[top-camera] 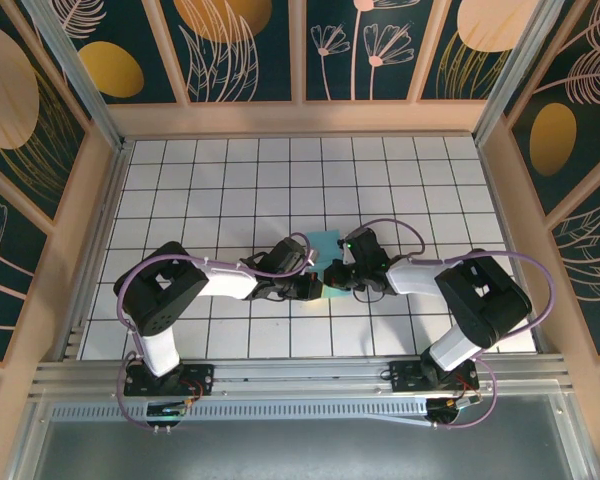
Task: Fold a paper plane with a square sheet of paper (fold left side to right side)
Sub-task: Fold the triangle a second time at the center of the table.
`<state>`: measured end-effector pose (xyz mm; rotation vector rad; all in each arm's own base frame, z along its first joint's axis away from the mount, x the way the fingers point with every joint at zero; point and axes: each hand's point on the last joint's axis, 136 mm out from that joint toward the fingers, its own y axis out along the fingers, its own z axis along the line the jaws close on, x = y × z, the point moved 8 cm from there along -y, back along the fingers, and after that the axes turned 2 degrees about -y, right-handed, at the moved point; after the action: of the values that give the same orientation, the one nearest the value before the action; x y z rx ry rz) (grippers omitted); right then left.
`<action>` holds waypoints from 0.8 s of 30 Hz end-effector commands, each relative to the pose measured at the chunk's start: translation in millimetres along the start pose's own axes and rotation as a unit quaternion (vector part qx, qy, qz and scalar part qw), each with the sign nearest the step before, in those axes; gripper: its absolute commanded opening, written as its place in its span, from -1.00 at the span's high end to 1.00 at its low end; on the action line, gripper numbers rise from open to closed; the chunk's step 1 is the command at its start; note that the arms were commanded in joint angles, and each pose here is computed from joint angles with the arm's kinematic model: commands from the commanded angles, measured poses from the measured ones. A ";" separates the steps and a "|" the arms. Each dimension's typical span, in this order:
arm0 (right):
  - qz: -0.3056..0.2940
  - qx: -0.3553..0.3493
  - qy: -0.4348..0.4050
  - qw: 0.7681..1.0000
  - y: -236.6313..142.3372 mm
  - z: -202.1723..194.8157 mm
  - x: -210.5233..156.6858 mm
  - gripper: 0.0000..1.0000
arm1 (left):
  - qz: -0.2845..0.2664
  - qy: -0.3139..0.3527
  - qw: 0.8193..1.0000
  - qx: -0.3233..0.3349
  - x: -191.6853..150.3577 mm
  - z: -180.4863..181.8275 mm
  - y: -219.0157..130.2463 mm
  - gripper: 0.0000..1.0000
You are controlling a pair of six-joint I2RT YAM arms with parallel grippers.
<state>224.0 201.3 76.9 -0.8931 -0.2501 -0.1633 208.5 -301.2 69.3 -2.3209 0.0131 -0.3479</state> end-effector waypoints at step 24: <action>-0.062 -0.046 0.033 0.996 -24.6 -52.7 54.8 1.00 | 0.031 -0.023 0.997 0.070 -24.3 34.6 5.9 1.00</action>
<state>264.2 155.3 76.8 -0.8927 -0.2091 -0.2668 208.7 -301.3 68.9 -2.3303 -0.0007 -0.3670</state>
